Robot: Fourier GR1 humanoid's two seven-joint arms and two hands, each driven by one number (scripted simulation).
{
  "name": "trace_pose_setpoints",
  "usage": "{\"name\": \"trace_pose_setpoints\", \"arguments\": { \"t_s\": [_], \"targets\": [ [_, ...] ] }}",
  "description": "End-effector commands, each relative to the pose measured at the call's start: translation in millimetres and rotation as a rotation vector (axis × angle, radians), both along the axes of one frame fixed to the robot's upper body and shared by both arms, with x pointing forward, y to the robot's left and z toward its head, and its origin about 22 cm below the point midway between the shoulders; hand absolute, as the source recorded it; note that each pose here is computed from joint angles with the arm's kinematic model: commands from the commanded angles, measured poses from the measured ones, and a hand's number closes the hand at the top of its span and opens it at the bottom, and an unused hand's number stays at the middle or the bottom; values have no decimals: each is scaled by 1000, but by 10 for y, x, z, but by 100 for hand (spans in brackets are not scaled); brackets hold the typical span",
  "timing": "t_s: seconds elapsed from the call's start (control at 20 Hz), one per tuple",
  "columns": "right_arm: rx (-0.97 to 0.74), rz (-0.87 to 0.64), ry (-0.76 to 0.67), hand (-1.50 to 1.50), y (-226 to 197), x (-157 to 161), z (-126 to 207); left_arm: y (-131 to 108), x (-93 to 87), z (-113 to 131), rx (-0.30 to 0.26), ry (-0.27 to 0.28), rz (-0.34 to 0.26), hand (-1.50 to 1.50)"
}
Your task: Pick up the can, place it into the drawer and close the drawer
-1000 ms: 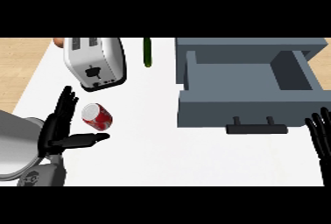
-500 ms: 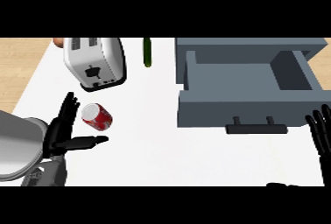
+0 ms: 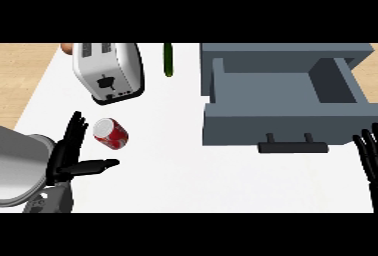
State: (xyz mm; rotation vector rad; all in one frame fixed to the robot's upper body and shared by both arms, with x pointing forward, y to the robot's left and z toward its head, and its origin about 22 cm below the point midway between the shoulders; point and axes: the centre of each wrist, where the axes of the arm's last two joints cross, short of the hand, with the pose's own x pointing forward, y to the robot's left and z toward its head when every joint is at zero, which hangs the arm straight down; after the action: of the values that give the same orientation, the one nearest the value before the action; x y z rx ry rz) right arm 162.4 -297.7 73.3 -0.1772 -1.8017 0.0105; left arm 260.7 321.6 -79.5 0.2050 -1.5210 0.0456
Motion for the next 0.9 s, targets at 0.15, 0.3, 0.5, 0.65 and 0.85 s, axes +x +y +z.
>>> {"name": "trace_pose_setpoints", "arguments": {
  "t_s": [0.15, 0.3, 0.5, 0.65, 0.85],
  "targets": [
    [1, -1, 6, -150, 152, -32, 91, 75, 113, -212, -21, 3, 6, -150],
    [9, 8, -7, -150, 102, -145, 306, 11, 170, -224, -2, 2, 10, -150],
    [0, -5, 2, -150, 7, 23, 134, -145, 347, -268, -3, 17, 1, -150],
    [-6, -2, 2, -150, -61, 48, 212, -59, 267, -321, -19, 0, 11, -150],
    [-5, -5, -17, -150, -162, 126, 47, -14, 200, -371, -26, 2, -6, -150]
  ]
}}
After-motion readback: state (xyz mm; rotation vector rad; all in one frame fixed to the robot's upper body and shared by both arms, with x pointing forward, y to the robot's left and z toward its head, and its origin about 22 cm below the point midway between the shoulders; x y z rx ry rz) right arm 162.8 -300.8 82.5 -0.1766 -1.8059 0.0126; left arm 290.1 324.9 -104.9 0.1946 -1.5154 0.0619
